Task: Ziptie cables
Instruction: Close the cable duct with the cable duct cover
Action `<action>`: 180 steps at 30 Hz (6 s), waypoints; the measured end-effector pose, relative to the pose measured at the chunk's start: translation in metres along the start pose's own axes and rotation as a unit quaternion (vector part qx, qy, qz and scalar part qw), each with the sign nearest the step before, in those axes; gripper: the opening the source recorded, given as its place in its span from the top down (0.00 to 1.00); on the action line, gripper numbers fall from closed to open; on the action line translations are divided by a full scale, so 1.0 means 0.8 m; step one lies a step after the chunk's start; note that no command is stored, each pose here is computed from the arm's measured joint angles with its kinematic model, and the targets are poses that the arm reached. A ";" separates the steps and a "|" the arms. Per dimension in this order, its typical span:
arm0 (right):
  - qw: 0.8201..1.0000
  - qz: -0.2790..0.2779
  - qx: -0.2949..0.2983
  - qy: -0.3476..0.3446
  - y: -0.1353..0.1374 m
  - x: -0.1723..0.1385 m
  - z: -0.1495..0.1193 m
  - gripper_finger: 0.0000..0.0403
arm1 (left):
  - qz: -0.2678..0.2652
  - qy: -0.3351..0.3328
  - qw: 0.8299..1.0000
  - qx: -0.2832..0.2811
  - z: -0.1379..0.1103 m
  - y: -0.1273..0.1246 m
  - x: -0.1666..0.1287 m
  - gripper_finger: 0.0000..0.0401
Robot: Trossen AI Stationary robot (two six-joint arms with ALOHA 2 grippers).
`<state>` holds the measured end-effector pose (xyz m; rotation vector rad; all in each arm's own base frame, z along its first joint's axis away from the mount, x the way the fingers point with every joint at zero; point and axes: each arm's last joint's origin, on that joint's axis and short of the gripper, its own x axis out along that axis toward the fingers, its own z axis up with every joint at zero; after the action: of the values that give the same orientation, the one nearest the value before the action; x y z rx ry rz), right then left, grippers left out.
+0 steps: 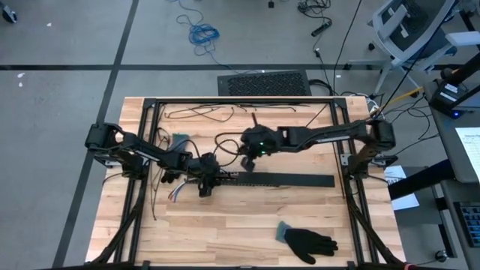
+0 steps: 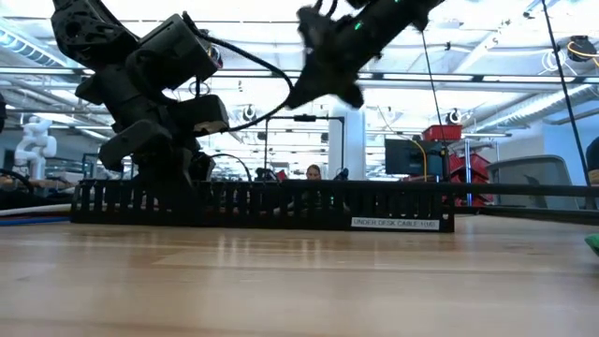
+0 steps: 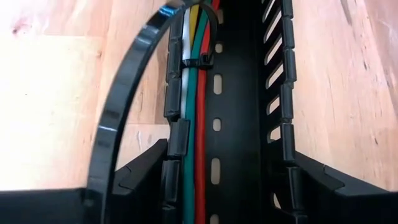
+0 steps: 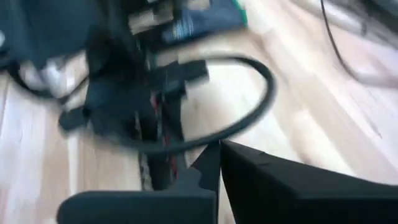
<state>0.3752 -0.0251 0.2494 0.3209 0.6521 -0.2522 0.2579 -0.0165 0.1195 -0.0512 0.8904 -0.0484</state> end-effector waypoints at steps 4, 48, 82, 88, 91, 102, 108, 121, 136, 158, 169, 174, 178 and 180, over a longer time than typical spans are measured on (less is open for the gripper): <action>0.996 -0.024 0.006 0.090 0.002 -0.036 -0.016 1.00 | 0.000 0.000 1.000 0.001 0.000 0.000 0.000 0.39; 0.969 0.029 -0.037 0.244 0.043 0.066 -0.107 1.00 | 0.008 -0.012 1.000 0.002 0.001 0.000 0.001 0.39; 0.968 0.031 -0.063 0.241 0.052 0.028 -0.072 1.00 | 0.009 -0.019 1.000 -0.001 0.004 0.000 0.001 0.39; 0.953 0.023 -0.106 0.284 0.055 0.009 -0.055 1.00 | 0.009 -0.017 1.000 -0.001 0.004 0.001 0.001 0.39; 0.949 0.020 -0.121 0.290 0.059 -0.002 -0.041 1.00 | -0.004 -0.024 1.000 0.000 0.005 0.000 0.001 0.39; 0.957 -0.009 -0.161 0.243 0.057 -0.053 -0.007 1.00 | -0.036 -0.046 0.998 -0.038 0.023 -0.004 -0.003 0.36; 0.960 -0.003 -0.161 0.228 0.057 -0.065 -0.002 1.00 | -0.048 -0.027 0.998 -0.042 0.019 -0.004 -0.003 0.24; 0.947 -0.001 -0.192 0.258 0.054 -0.068 -0.007 1.00 | -0.046 -0.079 0.992 -0.082 0.067 0.006 -0.015 0.09; 0.941 -0.013 -0.190 0.279 0.049 -0.079 -0.010 1.00 | -0.071 -0.060 0.995 -0.037 0.078 -0.007 0.015 0.09; 0.945 -0.025 -0.171 0.277 0.049 -0.079 -0.010 1.00 | -0.026 -0.087 0.995 0.030 0.081 -0.004 0.025 0.09; 0.947 -0.034 -0.168 0.273 0.046 -0.078 -0.008 1.00 | -0.027 -0.086 0.995 0.031 0.080 -0.004 0.026 0.09; 0.947 -0.033 -0.168 0.271 0.046 -0.078 -0.008 1.00 | -0.041 -0.066 0.997 0.027 0.072 -0.004 0.039 0.09; 0.947 -0.033 -0.169 0.271 0.046 -0.078 -0.008 1.00 | -0.045 -0.067 0.997 0.016 0.071 -0.005 0.043 0.10; 0.947 -0.033 -0.170 0.271 0.046 -0.078 -0.008 1.00 | -0.045 -0.075 0.996 0.016 0.073 -0.005 0.043 0.11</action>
<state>0.3362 0.0191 0.2919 0.0297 1.2349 -0.1073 0.3248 -0.0210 0.1299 -0.0647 0.7376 -0.1418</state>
